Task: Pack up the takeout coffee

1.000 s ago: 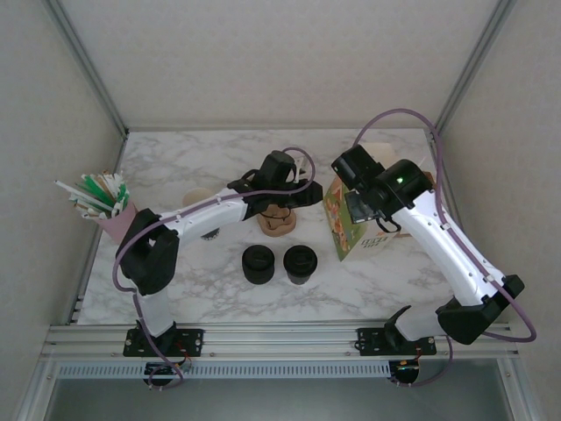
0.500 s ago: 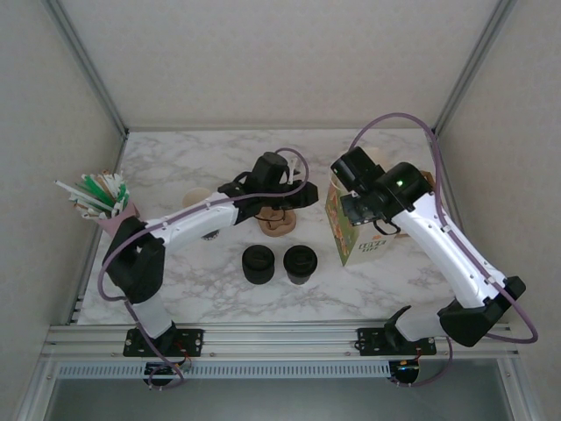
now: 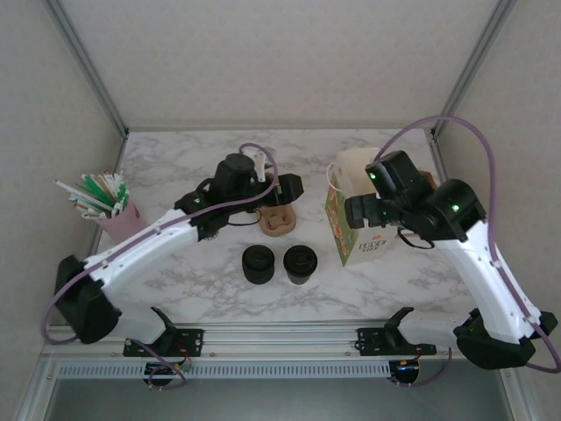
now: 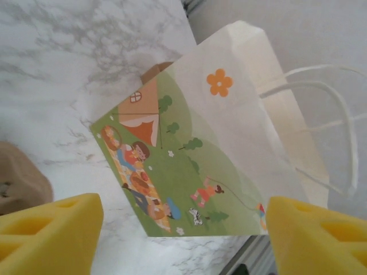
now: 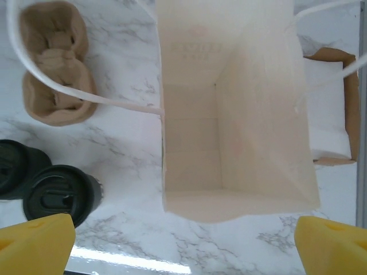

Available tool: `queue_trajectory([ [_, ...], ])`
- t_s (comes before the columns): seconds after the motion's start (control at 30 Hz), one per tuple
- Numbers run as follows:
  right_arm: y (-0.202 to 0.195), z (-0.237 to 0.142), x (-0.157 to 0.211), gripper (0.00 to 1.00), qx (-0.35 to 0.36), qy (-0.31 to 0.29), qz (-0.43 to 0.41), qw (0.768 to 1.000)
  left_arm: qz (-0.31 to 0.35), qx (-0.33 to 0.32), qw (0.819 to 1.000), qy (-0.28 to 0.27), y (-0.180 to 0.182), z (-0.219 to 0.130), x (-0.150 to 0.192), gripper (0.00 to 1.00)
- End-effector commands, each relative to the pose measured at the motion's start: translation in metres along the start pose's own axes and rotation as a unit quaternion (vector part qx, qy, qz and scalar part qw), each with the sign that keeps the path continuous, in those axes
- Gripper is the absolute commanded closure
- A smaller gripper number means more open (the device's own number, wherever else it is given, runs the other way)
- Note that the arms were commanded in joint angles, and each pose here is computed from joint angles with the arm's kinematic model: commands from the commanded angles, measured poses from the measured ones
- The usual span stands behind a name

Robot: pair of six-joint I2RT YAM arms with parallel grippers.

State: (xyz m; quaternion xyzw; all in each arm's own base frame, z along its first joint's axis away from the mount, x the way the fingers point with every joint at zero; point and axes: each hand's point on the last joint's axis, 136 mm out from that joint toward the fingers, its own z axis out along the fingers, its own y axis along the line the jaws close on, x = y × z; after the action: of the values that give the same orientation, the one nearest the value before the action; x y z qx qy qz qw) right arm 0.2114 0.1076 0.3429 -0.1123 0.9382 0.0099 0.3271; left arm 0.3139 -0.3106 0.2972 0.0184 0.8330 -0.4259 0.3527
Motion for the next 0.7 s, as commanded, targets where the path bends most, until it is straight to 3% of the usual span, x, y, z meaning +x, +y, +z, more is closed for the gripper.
queue_trajectory([
  [0.0, -0.003, -0.024, -0.004, 0.01, -0.027, -0.04, 0.024, 0.999, 0.009, -0.025, 0.999, -0.045, 0.001, -0.038, -0.01, 0.09],
  [0.07, 0.001, -0.038, -0.007, 0.01, -0.062, -0.066, 0.043, 0.995, 0.012, -0.031, 0.997, -0.069, 0.001, -0.062, -0.015, 0.0],
  [0.23, 0.031, -0.069, -0.02, 0.01, -0.181, -0.109, 0.056, 0.976, 0.011, -0.035, 0.991, -0.127, 0.002, -0.114, -0.024, 0.0],
  [0.37, 0.059, -0.073, -0.031, 0.01, -0.25, -0.108, 0.063, 0.96, 0.007, -0.058, 0.986, -0.159, 0.014, -0.143, -0.024, 0.0],
  [0.67, 0.123, -0.045, -0.053, 0.01, -0.259, -0.07, 0.003, 0.963, -0.006, -0.096, 0.977, -0.19, 0.043, -0.171, -0.017, 0.0],
])
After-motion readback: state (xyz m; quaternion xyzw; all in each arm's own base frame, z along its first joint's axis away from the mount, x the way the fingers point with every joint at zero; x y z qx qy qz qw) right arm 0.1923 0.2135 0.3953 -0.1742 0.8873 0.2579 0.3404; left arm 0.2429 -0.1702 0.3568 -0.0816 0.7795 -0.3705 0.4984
